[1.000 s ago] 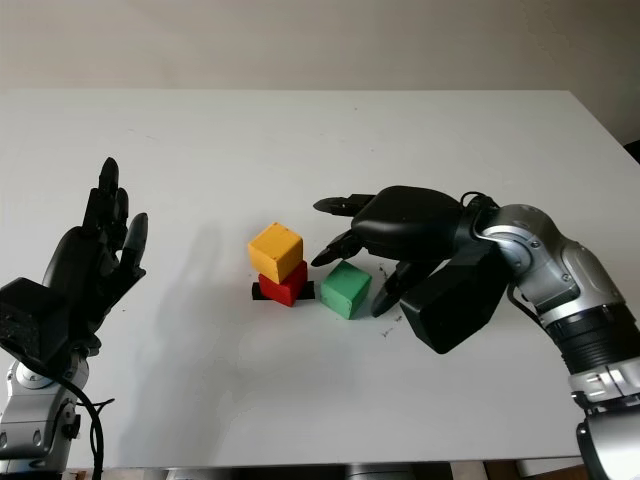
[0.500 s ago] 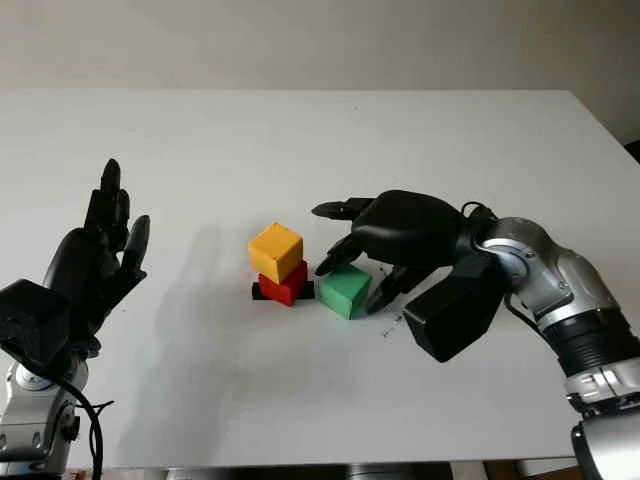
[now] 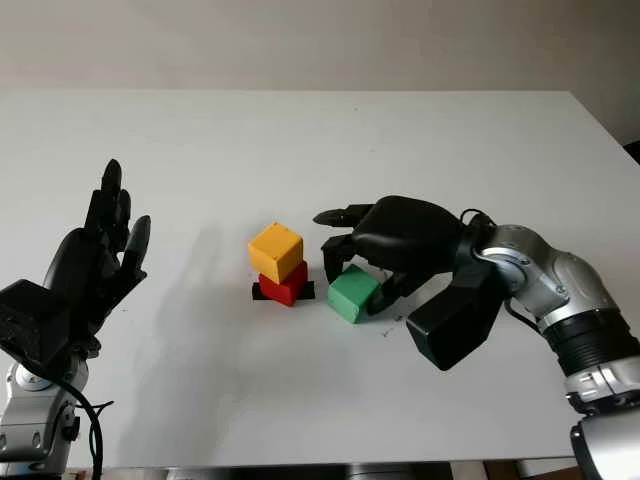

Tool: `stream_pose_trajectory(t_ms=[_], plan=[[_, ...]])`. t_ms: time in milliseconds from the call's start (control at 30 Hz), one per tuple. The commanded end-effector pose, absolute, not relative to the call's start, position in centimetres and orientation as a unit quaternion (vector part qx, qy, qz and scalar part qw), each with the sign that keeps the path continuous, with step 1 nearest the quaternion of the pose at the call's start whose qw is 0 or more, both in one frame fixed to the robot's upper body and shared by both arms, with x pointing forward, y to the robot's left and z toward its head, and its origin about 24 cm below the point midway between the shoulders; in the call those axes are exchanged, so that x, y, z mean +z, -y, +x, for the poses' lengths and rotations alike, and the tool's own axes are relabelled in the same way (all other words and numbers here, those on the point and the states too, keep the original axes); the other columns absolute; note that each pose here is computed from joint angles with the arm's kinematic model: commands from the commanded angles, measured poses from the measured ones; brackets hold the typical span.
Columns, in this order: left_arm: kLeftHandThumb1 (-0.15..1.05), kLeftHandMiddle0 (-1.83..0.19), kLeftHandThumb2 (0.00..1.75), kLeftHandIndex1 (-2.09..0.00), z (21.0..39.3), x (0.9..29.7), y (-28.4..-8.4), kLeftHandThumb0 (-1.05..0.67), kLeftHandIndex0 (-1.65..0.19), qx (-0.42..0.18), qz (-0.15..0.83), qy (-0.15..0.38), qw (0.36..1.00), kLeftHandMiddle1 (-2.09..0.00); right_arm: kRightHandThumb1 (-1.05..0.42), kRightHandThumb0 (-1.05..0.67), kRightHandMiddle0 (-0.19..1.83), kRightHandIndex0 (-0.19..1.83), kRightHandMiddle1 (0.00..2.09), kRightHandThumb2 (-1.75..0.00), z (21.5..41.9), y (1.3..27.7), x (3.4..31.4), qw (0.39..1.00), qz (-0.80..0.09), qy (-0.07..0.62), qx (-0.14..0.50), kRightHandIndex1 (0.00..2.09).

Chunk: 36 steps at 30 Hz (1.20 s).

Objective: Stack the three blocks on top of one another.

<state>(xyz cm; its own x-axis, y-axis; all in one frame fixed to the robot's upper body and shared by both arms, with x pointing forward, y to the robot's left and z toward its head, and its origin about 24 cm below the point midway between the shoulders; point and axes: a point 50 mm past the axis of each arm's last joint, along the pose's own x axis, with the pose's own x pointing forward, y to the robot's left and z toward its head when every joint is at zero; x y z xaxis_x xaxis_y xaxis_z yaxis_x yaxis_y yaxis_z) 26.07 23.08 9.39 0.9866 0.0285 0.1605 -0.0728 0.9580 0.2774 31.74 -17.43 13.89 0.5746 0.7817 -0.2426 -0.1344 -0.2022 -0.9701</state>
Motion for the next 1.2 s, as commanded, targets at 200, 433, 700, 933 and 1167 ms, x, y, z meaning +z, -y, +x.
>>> stream_pose_trajectory(t_ms=[200,433,700,933,1167], plan=[[1.05,0.16,0.55,-0.06,26.0,9.7,-22.9,-0.80,0.16,0.022,0.152,0.085,0.984,-0.05,-0.90,-0.41,0.51,0.29,1.27,-0.06,33.0,17.9,16.2,0.610,-0.664,0.234,0.363,0.07],[1.05,0.16,0.55,-0.06,26.1,9.6,-22.9,-0.79,0.16,0.021,0.148,0.086,0.985,-0.05,-0.86,-0.40,0.63,0.32,1.05,-0.05,34.7,17.9,22.0,0.640,-0.662,0.249,0.301,0.07],[1.05,0.18,0.58,-0.05,26.2,9.7,-22.6,-0.80,0.18,0.014,0.148,0.086,0.985,-0.05,-0.84,-0.34,0.63,0.32,1.13,-0.05,35.9,16.7,27.7,0.679,-0.627,0.256,0.283,0.06],[1.05,0.18,0.58,-0.05,26.3,9.6,-22.4,-0.81,0.19,0.014,0.142,0.087,0.986,-0.05,-0.82,-0.36,0.60,0.32,1.23,-0.05,36.3,14.8,30.5,0.684,-0.611,0.267,0.295,0.06],[1.05,0.19,0.58,-0.03,26.3,9.6,-22.4,-0.83,0.19,0.014,0.135,0.084,0.987,-0.05,-0.84,-0.43,0.55,0.33,1.44,-0.06,36.4,12.0,31.4,0.666,-0.587,0.292,0.356,0.06]])
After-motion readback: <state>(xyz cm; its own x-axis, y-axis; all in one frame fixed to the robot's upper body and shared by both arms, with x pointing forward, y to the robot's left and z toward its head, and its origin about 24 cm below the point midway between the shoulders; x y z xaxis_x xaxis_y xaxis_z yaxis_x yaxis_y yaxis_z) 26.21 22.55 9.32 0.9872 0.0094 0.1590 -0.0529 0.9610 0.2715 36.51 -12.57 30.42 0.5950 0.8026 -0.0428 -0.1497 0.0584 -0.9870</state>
